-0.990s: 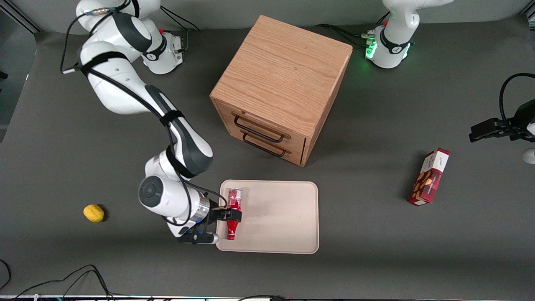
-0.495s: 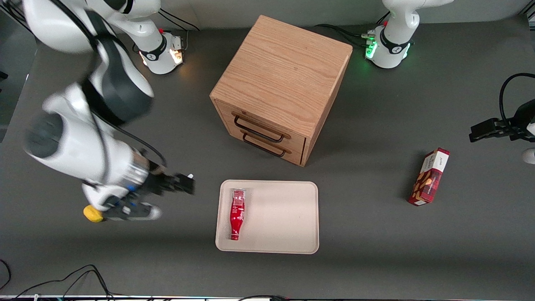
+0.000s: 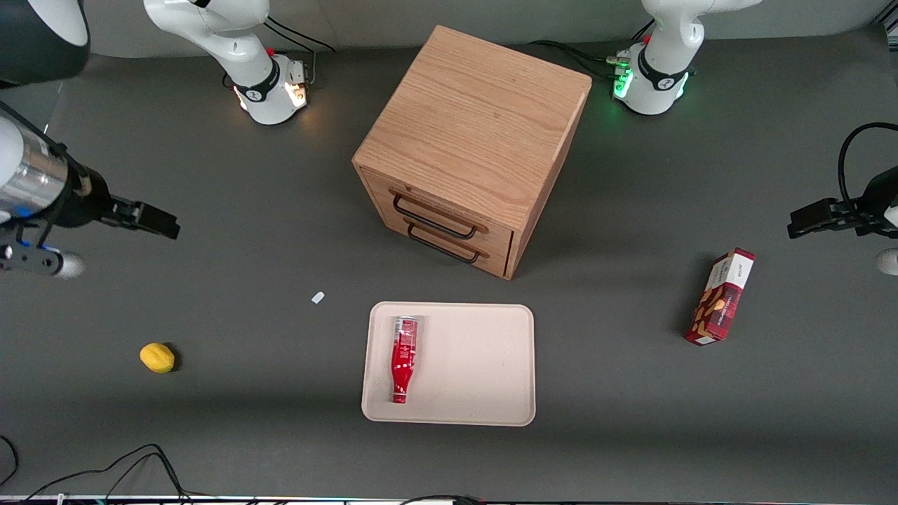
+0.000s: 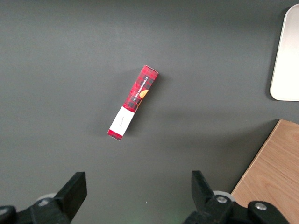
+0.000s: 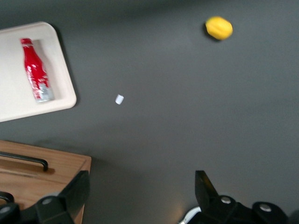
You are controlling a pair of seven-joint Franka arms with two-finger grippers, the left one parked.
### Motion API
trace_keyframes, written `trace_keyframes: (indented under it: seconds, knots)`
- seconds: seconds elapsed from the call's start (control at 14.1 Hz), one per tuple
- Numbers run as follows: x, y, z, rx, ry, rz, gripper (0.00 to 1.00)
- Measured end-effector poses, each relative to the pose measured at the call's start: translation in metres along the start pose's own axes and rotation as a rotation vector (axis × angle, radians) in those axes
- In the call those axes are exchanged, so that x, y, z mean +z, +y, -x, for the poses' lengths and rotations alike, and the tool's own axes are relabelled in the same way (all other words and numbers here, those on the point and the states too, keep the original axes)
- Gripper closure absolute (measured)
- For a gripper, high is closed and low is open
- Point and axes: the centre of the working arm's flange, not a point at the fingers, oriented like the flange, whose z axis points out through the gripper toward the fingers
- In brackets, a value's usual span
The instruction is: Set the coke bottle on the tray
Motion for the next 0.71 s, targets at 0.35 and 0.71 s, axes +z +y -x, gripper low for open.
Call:
trace_keyframes:
  seconds: [0.35, 0.71]
  knots:
    - [0.048, 0.037, 0.072, 0.030, 0.043, -0.007, 0.00]
    - [0.042, 0.041, 0.083, 0.034, 0.050, -0.027, 0.00]
